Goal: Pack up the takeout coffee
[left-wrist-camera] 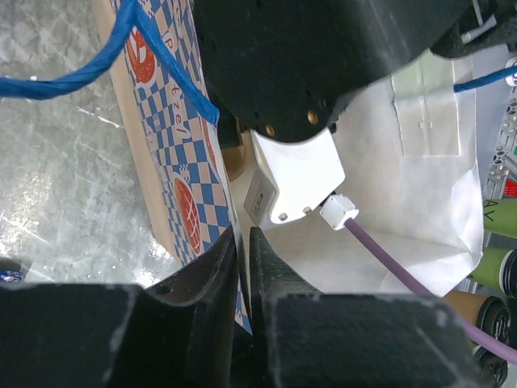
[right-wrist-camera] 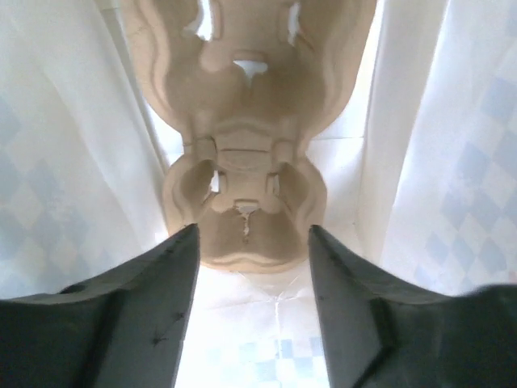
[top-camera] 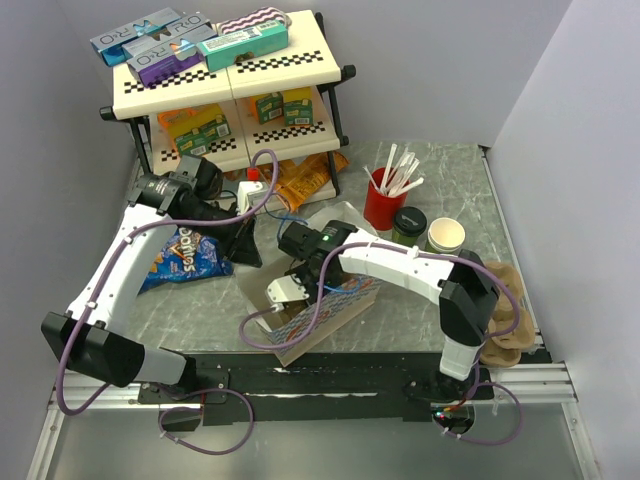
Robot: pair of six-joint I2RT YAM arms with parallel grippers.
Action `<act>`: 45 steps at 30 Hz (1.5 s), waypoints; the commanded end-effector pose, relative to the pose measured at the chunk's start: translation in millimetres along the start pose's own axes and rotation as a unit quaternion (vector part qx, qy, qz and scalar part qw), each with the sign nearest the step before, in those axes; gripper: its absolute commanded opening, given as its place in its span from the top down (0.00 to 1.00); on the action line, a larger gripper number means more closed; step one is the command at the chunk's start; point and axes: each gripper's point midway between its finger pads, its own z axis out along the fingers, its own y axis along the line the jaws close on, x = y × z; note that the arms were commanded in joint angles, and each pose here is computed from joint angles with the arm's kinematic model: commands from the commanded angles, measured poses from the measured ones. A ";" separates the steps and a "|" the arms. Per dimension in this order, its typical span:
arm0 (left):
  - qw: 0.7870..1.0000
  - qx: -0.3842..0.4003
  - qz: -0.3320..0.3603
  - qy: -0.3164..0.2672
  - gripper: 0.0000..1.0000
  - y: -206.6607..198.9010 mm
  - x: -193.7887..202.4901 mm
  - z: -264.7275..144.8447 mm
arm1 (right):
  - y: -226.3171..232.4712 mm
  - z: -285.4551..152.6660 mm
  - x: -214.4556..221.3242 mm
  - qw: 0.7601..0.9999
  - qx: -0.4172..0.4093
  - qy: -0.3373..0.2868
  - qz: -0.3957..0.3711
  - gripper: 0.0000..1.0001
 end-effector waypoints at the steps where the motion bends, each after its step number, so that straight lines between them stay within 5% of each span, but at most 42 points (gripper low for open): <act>1: 1.000 -0.005 0.019 -0.005 0.83 0.9 -5.1 -1.1 | -2.1 -16.0 3.4 0.999 0.025 -0.025 -0.006 0.24; 9: 0.999 -0.033 0.028 -0.004 0.83 8.5 -4.9 -3.6 | -2.3 -70.7 -4.5 0.993 0.054 -0.097 0.034 0.10; 11: 0.999 -0.041 0.035 -0.006 0.83 10.7 -7.4 -5.3 | -4.0 -95.1 -7.9 0.988 0.080 -0.122 0.048 0.00; 15: 0.998 -0.046 0.049 -0.005 0.83 13.3 -11.6 -7.6 | -4.7 -150.8 -20.9 0.971 0.150 -0.179 0.048 0.00; 19: 0.996 -0.057 0.074 0.007 0.85 19.2 -11.0 -10.5 | -14.1 -201.9 -26.5 0.939 0.239 -0.237 0.076 0.00; 26: 0.984 -0.110 0.128 0.051 0.98 32.5 5.2 -24.9 | -47.8 -304.4 13.2 0.826 0.362 -0.347 0.257 0.00; 31: 0.965 -0.160 0.189 0.092 0.99 43.4 25.5 -39.9 | -60.0 -292.5 66.6 0.792 0.375 -0.331 0.350 0.01; 39: 0.941 -0.175 0.258 0.129 0.98 53.0 38.5 -47.2 | -58.7 -235.7 140.1 0.775 0.351 -0.261 0.457 0.10; 45: 0.956 -0.146 0.239 0.088 0.64 42.0 23.2 -38.4 | -40.4 -192.0 176.0 0.772 0.280 -0.205 0.532 0.08</act>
